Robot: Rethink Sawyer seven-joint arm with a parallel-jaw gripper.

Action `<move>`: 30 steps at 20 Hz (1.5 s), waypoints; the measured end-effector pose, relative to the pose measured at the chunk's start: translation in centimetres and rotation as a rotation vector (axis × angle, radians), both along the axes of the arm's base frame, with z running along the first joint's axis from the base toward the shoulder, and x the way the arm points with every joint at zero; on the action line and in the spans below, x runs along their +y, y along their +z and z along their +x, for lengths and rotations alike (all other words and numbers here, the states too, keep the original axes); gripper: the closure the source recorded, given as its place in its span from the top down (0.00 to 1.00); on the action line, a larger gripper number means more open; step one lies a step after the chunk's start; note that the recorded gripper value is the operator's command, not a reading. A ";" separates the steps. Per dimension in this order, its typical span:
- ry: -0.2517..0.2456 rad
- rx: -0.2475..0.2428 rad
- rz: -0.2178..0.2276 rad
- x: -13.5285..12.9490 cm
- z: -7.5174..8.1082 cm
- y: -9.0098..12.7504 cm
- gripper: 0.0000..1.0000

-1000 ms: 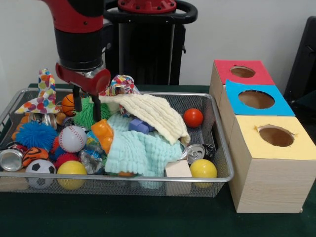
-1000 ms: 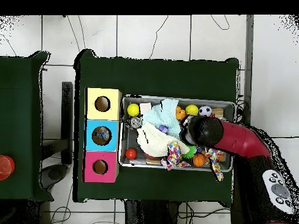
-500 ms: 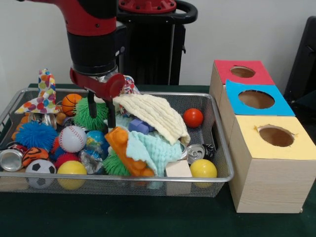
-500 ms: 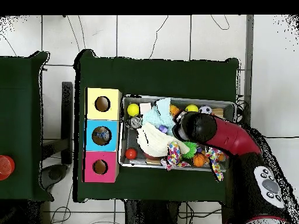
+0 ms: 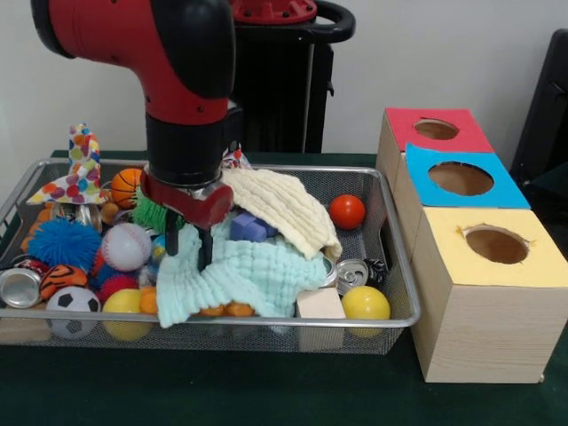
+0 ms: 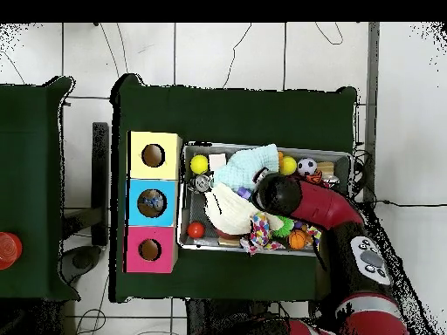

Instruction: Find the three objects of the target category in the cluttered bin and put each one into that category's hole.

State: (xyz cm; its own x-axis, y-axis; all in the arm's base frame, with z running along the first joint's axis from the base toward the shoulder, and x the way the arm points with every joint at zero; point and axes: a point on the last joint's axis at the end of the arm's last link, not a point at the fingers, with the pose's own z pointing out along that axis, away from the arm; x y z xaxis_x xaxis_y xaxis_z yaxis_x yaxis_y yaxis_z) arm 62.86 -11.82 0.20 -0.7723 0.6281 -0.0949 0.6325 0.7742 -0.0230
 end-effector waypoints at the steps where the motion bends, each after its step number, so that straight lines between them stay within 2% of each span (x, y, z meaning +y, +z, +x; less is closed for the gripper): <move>1: 0.000 0.000 -0.005 -0.1 -0.1 -0.3 1.00; 6: -0.007 0.006 -0.028 -1.0 -0.8 -0.7 1.00; 11: -0.021 -0.005 -0.048 -2.4 -0.8 0.8 1.00; 19: -0.084 0.041 -0.036 -5.3 -2.1 6.4 1.00; 22: -0.099 0.037 -0.050 -6.3 -2.3 7.4 1.00; 25: -0.108 0.032 -0.074 -7.3 -2.7 7.2 1.00; 29: -0.097 0.008 -0.125 -8.0 -3.2 5.3 1.00; 30: -0.086 -0.007 -0.144 -7.9 -3.2 4.2 1.00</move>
